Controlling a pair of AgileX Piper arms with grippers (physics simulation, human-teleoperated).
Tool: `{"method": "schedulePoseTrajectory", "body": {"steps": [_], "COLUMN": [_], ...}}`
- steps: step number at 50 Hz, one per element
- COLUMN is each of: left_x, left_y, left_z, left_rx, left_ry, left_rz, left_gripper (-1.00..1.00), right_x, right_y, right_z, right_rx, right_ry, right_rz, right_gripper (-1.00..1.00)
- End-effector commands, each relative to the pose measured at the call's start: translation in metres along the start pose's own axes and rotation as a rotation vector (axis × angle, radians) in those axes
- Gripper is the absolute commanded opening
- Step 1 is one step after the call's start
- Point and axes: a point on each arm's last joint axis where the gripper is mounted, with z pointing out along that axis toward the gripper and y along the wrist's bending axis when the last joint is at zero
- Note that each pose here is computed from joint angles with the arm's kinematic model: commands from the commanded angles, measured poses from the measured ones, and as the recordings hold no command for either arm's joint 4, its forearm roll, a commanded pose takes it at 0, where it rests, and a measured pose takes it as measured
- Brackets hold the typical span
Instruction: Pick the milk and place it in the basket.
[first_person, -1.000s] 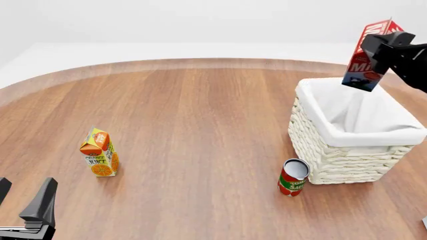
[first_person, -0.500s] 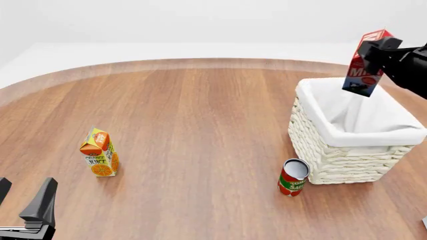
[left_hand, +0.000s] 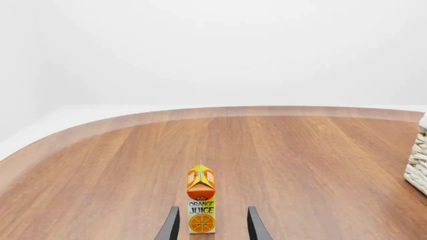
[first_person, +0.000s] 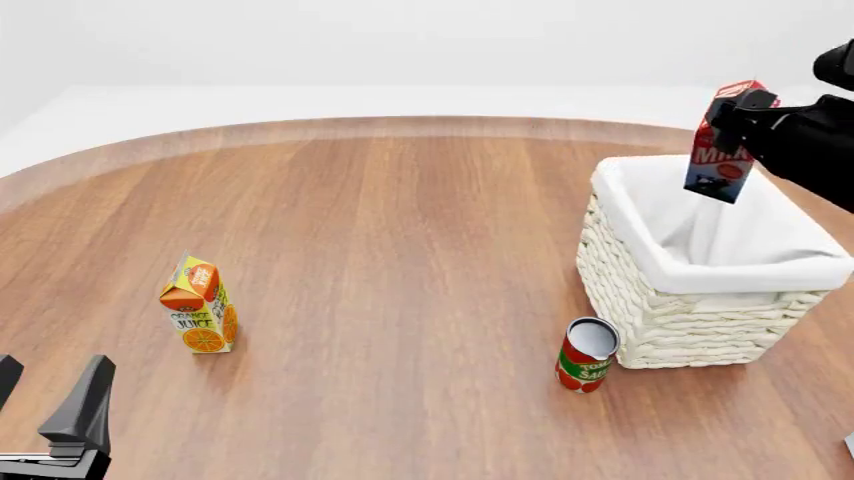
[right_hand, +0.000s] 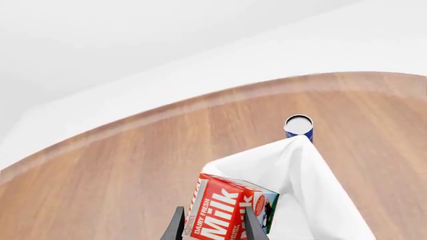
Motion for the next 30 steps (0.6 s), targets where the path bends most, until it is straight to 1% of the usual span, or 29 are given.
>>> {"method": "schedulePoseTrajectory", "body": {"steps": [1,9,10,14,17,19,24,30], "left_x": [0.000,0.000,0.000,0.000,0.000,0.000,0.000,0.000], "left_y": [0.000,0.000,0.000,0.000,0.000,0.000,0.000,0.000], "left_z": [0.000,0.000,0.000,0.000,0.000,0.000,0.000,0.000], "left_rx": [0.000,0.000,0.000,0.000,0.000,0.000,0.000,0.000], "left_ry": [0.000,0.000,0.000,0.000,0.000,0.000,0.000,0.000], "left_rz": [0.000,0.000,0.000,0.000,0.000,0.000,0.000,0.000], "left_gripper": [1.00,1.00,1.00,1.00,1.00,1.00,1.00,1.00], "right_x": [0.002,0.013,0.014,0.015,0.015,0.017,0.024,0.025], "right_y": [-0.005,-0.012,-0.014,-0.017,-0.020,-0.021,-0.025,-0.026], "right_z": [0.016,0.028,0.030,0.033,0.035,0.036,0.043,0.047], "right_rx": [0.011,0.030,0.036,0.045,0.056,0.056,0.064,0.068], "right_ry": [-0.014,0.000,0.004,0.006,0.010,0.010,0.026,0.031], "right_rz": [-0.001,0.013,0.007,0.008,-0.005,0.007,0.005,0.004], "right_gripper": [-1.00,-1.00,-1.00,-1.00,-1.00,-1.00,-1.00,-1.00]}}
